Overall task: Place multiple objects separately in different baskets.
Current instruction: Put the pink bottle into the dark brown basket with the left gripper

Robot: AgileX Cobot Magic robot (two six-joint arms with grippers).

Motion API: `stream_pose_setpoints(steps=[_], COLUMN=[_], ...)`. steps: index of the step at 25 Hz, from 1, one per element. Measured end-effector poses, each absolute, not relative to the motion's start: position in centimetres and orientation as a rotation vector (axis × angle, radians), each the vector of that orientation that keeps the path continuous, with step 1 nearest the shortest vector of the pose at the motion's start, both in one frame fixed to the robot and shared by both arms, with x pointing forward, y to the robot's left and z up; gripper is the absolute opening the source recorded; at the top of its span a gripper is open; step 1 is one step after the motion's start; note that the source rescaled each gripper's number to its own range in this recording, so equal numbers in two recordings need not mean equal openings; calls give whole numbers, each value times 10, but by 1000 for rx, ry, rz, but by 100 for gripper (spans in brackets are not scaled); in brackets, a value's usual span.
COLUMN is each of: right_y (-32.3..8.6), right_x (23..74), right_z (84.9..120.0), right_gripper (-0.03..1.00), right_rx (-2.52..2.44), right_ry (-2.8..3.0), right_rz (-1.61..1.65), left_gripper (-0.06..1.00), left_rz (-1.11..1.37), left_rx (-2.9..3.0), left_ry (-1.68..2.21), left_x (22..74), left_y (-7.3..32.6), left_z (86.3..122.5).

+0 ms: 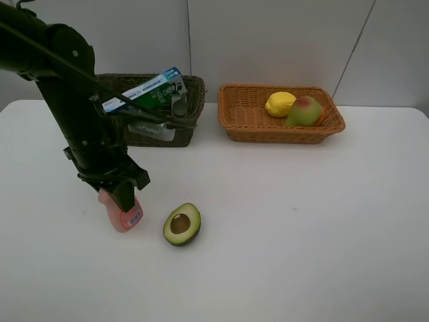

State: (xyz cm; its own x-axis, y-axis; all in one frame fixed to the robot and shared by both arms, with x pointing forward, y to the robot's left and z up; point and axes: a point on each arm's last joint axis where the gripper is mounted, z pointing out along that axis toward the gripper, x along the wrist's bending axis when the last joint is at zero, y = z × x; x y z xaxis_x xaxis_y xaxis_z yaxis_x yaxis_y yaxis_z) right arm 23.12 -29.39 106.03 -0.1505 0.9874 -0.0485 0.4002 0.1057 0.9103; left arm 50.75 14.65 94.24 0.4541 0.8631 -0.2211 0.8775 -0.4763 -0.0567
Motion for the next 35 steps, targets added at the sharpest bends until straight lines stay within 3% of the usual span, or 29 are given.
stream_pose_setpoints(steps=[8, 18, 29, 35], right_y=[-294, -294, -294, -294], right_x=[231, 231, 231, 231], right_z=[1060, 1060, 1060, 1060], right_gripper=[100, 100, 100, 100], right_rx=[1379, 1379, 1379, 1379], right_ry=[1657, 1657, 1657, 1657], right_rz=[1022, 1022, 1022, 1022], left_gripper=[44, 44, 44, 44], left_rz=[-164, 273, 678, 751], left_rx=[2655, 2682, 2660, 2716], left_ry=[1473, 1254, 912, 784], left_x=[541, 577, 602, 618], left_y=[137, 138, 137, 132], left_z=[998, 1059, 1073, 1054])
